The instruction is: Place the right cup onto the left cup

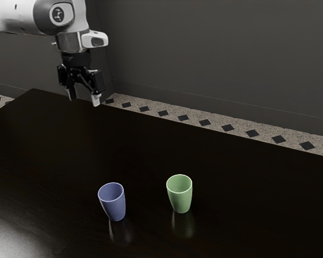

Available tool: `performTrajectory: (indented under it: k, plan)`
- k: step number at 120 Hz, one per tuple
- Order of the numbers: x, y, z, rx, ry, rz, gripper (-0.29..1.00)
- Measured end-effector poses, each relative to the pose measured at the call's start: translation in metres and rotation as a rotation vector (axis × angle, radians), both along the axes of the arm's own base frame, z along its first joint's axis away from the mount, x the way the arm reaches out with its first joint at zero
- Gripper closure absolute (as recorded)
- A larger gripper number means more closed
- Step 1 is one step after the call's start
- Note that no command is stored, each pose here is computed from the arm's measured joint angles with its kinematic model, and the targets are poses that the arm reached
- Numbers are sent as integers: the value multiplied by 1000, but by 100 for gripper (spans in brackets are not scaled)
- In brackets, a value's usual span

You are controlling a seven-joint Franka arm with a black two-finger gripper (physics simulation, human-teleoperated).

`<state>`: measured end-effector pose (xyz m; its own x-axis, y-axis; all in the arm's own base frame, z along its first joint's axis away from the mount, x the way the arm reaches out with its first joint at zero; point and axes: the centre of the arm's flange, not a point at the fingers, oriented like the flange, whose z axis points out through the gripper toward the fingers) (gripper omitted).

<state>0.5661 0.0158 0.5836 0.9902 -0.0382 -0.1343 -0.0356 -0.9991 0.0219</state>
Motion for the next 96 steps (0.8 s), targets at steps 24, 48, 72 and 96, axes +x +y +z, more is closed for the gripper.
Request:
performTrajectory:
  k: [24,48,72,96]
  plan:
    - [15,-14,-28,4,50,3,0]
    - [38,-96,-75,12,80,-88,0]
    - [39,-155,-114,1,74,-129,0]
    - [31,-179,-153,16,57,-132,0]
